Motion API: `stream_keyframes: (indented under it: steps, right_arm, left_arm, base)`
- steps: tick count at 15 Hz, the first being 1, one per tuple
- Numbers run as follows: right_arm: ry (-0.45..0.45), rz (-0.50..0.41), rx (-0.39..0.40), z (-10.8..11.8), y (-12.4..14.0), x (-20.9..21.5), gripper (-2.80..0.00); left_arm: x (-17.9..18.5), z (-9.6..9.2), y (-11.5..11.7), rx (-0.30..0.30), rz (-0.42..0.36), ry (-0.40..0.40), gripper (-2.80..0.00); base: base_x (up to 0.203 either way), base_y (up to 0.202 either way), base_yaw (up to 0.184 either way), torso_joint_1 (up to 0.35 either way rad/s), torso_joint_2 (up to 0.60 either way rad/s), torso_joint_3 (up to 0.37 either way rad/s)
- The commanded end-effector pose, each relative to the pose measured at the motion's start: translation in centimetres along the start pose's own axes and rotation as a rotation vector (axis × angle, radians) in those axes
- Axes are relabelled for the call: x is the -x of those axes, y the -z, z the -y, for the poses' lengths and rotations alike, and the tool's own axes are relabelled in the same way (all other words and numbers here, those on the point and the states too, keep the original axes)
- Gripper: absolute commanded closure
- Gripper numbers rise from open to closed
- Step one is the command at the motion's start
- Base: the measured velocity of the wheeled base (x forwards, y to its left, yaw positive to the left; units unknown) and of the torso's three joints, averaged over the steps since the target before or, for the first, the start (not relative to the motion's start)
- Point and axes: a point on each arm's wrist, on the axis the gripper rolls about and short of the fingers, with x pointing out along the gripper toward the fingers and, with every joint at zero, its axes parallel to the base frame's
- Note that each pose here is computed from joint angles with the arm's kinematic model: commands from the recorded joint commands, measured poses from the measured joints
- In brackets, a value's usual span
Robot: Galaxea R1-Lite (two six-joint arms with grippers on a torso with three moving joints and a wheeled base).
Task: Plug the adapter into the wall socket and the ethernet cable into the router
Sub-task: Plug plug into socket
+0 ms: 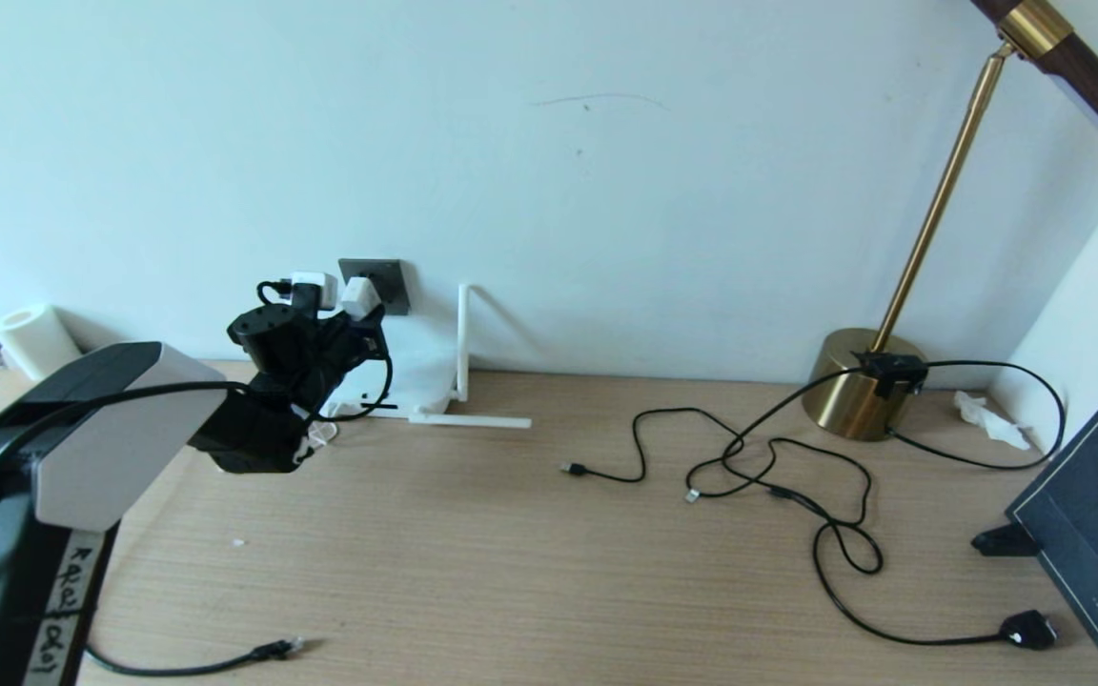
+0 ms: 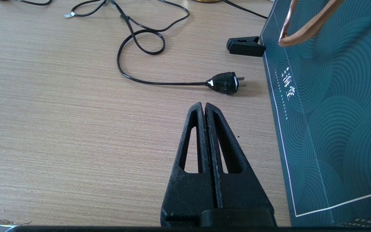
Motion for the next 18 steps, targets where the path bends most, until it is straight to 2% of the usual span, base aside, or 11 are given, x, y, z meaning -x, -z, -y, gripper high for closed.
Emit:
stream_keyframes:
  steps: [1,18]
  right_arm:
    - [0.0,-0.001,0.001,0.0,0.01,0.0,0.0]
    - [0.0,-0.001,0.001,0.0,0.01,0.0,0.0]
  left_arm:
    - [0.01,-0.09,0.09,-0.001,0.003,-0.001,0.0]
    - [-0.03,-0.24,-0.23,-0.01,0.01,-0.003,0.0]
  base:
    - [0.0,0.0,0.0,0.0,0.0,0.0]
    - [0.0,0.0,0.0,0.0,0.0,0.0]
